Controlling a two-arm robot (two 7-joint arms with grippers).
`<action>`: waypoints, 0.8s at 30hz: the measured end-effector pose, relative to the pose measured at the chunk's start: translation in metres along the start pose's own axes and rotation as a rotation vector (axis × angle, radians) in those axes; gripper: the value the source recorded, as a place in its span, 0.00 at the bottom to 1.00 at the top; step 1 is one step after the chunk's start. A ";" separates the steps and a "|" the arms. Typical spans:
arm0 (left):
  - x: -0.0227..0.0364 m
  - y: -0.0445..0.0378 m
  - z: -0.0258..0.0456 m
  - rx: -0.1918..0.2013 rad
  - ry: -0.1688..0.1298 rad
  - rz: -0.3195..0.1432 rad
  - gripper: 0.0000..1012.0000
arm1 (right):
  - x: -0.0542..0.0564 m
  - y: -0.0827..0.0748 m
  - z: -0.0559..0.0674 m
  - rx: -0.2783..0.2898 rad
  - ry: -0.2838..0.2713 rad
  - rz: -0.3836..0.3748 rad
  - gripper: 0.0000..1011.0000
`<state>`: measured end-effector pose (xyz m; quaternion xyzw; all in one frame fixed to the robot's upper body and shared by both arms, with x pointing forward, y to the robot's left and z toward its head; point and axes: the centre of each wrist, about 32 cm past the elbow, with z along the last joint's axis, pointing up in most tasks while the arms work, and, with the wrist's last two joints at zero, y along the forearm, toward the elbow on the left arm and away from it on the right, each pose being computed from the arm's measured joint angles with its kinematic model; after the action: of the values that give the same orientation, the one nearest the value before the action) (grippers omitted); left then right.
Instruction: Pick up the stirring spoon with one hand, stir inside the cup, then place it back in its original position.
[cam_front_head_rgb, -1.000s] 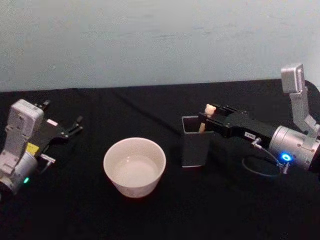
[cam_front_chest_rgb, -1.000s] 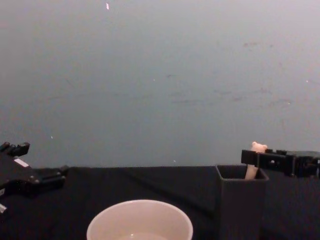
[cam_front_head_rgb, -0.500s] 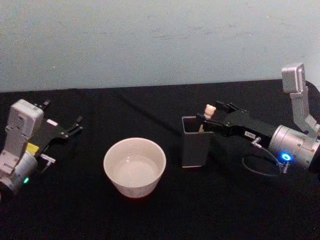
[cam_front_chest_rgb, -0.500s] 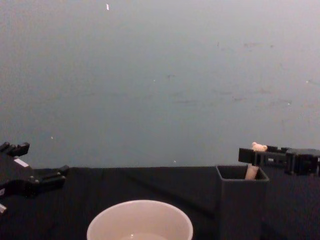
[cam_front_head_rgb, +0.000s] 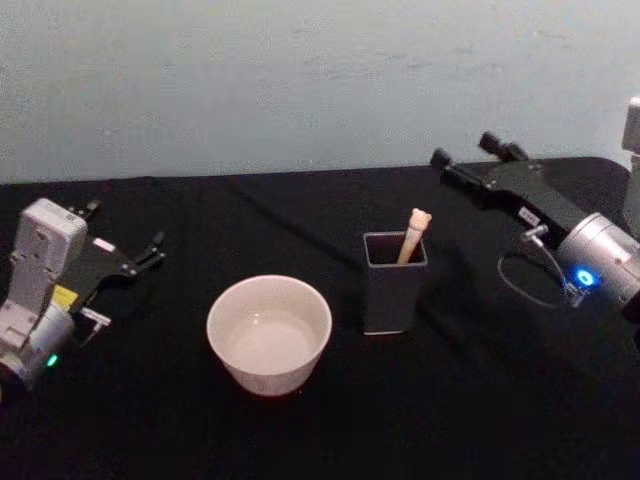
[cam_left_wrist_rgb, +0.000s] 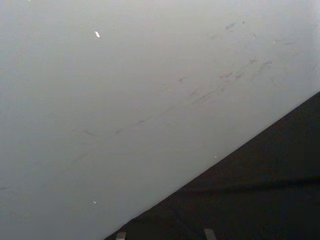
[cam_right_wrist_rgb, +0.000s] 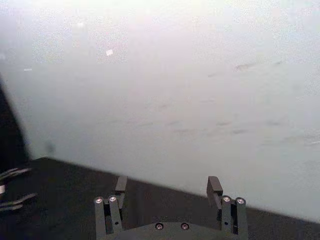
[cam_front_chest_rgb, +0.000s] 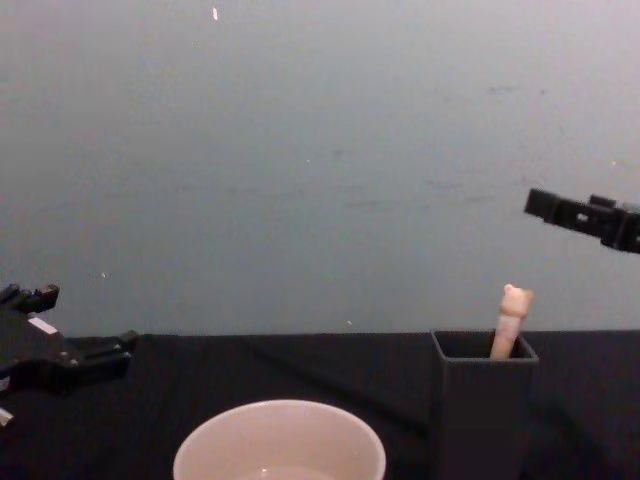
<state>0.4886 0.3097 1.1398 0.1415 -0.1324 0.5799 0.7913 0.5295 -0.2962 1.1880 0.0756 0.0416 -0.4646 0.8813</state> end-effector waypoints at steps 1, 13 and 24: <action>0.0000 0.0000 0.0000 0.000 0.000 0.000 0.99 | 0.000 0.001 0.000 0.006 -0.017 -0.025 0.99; 0.0000 0.0000 0.0000 0.000 0.000 0.000 0.99 | -0.010 -0.005 -0.039 -0.076 -0.284 -0.232 0.99; 0.0000 0.0000 0.0000 0.000 0.000 0.000 0.99 | -0.015 -0.015 -0.073 -0.168 -0.366 -0.258 0.99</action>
<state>0.4886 0.3097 1.1398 0.1415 -0.1325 0.5799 0.7913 0.5086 -0.2796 1.1171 -0.0896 -0.0710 -0.5741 0.8108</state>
